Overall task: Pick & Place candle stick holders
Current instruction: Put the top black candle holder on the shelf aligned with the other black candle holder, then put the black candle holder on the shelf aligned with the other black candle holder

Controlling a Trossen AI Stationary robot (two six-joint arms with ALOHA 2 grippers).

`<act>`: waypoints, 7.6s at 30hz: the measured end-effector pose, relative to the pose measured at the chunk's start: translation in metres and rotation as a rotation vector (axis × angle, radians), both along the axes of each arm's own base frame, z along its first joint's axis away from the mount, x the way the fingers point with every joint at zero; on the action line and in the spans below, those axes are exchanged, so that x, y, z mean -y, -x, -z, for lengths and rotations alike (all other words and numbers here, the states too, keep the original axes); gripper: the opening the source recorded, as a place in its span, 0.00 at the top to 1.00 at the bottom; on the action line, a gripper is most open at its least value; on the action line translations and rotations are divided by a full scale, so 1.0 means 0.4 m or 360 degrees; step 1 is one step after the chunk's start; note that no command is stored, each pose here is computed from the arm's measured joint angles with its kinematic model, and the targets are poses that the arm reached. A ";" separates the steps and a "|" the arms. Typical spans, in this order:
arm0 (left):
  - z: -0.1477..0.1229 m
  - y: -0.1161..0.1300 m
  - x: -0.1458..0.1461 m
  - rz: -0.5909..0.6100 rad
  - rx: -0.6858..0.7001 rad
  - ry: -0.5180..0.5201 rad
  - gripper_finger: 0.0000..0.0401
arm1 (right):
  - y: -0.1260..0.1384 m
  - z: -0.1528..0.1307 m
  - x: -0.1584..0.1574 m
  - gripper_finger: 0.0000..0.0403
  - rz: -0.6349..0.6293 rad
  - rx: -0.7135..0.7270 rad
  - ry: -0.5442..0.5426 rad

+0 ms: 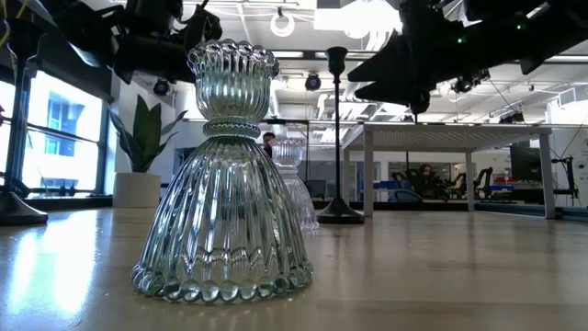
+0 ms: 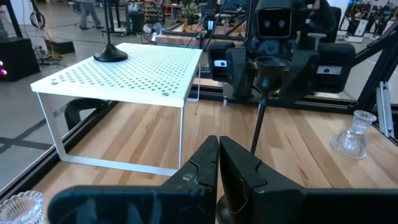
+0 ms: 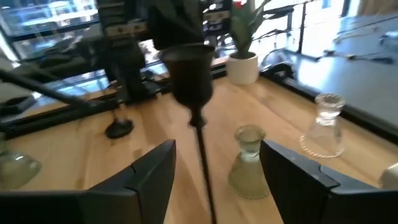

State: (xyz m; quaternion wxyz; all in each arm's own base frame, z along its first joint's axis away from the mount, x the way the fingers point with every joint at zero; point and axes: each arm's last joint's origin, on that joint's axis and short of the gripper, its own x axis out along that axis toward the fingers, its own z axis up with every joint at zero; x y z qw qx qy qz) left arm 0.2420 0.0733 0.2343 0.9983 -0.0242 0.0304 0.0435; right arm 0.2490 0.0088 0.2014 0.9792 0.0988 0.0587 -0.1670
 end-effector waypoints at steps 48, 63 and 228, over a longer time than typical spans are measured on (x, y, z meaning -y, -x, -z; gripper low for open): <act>0.002 0.000 0.000 0.0006 -0.0022 -0.0079 0.96 | -0.042 -0.105 0.013 0.93 -0.0109 0.0364 0.0144; 0.001 0.000 0.000 0.0009 -0.0011 -0.0094 0.96 | 0.060 -0.405 0.193 0.93 0.0607 0.0258 0.0314; -0.086 0.432 0.228 -0.0048 -0.1546 0.0862 0.65 | 0.129 -0.067 0.127 1.00 0.0231 0.0062 0.0400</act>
